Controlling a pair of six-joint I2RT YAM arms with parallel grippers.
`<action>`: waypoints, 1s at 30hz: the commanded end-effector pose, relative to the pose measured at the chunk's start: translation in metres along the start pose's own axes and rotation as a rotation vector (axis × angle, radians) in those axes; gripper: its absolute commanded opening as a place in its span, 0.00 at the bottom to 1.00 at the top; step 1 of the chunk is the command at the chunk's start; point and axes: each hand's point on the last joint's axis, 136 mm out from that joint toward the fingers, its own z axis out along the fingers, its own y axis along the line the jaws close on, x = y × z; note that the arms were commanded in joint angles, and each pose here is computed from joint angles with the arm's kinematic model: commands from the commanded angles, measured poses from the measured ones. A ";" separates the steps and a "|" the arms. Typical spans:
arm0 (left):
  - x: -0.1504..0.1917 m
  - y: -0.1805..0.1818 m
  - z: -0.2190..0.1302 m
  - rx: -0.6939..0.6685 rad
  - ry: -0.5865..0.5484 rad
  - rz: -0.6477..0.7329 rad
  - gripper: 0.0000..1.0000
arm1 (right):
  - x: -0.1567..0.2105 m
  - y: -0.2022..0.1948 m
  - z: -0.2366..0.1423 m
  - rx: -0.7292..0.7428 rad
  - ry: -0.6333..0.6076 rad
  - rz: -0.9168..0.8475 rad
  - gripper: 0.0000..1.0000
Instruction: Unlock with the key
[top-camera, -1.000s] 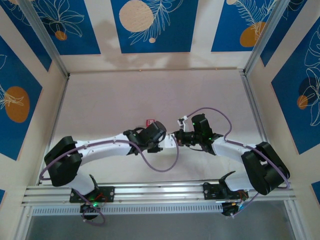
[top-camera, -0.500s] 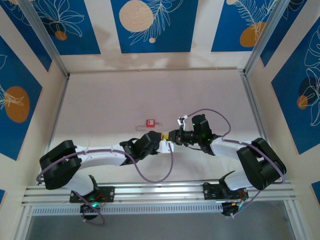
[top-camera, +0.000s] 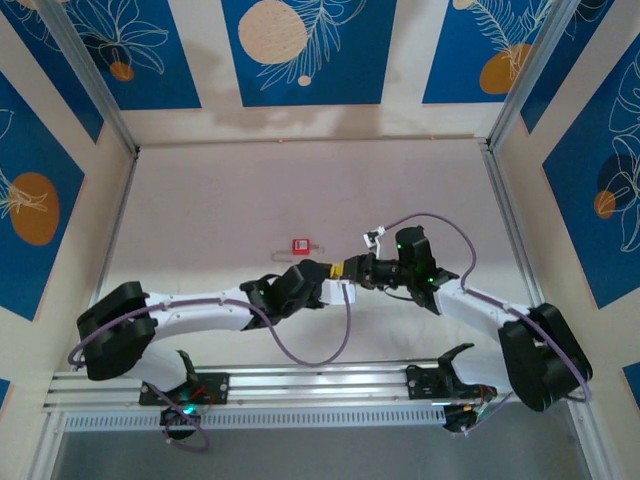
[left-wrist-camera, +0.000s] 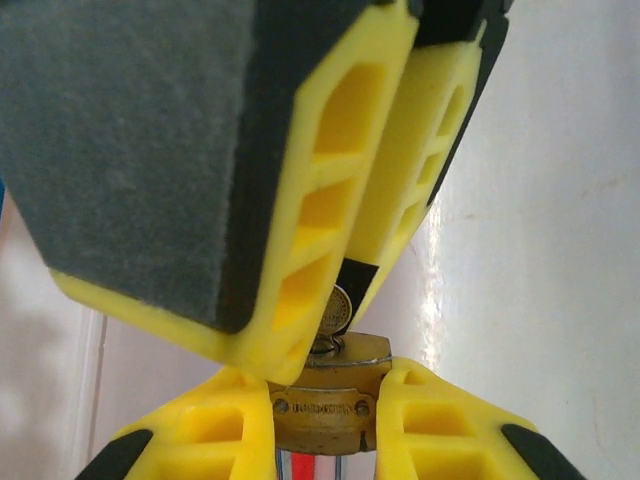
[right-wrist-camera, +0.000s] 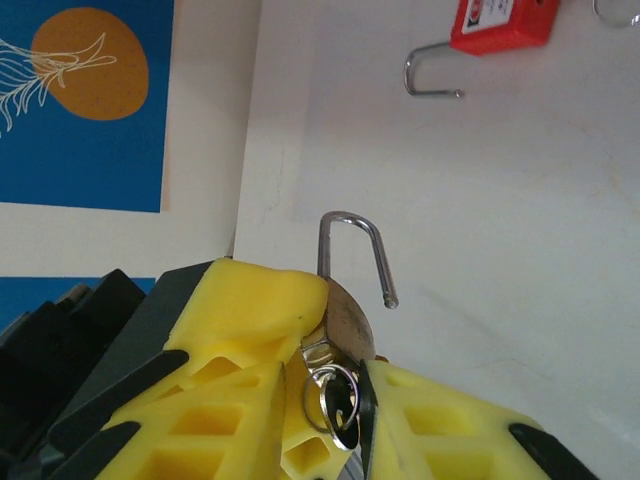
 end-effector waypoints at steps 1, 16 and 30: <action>-0.015 -0.001 0.000 0.061 -0.025 -0.054 0.11 | -0.002 -0.002 -0.012 0.043 0.001 -0.034 0.29; -0.002 -0.007 0.010 0.242 0.017 -0.270 0.14 | -0.011 -0.013 -0.048 0.076 -0.079 -0.048 0.45; -0.010 -0.012 0.004 0.339 -0.020 -0.367 0.15 | 0.002 0.005 -0.027 0.012 0.016 -0.130 0.56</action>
